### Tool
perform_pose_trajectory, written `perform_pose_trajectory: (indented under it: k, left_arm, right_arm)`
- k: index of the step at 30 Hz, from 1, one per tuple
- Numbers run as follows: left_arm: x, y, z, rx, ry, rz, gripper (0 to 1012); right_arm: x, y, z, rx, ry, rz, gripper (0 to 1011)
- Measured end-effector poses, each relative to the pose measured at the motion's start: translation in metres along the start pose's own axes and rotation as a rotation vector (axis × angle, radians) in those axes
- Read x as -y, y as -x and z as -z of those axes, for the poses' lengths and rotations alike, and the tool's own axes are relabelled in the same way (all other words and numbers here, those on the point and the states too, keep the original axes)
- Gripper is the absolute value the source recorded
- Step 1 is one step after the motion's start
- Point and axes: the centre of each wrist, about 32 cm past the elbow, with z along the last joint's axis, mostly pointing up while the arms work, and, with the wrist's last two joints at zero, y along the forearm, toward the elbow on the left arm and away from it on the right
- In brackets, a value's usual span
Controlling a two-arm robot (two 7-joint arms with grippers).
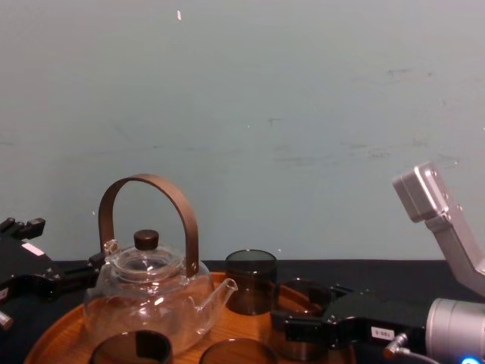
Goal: Pick up the glass from the table and place it on the tray.
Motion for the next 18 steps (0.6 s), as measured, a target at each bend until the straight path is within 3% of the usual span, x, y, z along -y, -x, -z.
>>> perform_pose_trajectory:
  k: [18]
  left_arm:
    - [0.0, 0.0, 0.0, 0.0, 0.0, 0.0, 1001]
  right_arm:
    - [-0.0027, 0.0019, 0.0044, -0.008, -0.004, -0.013, 908]
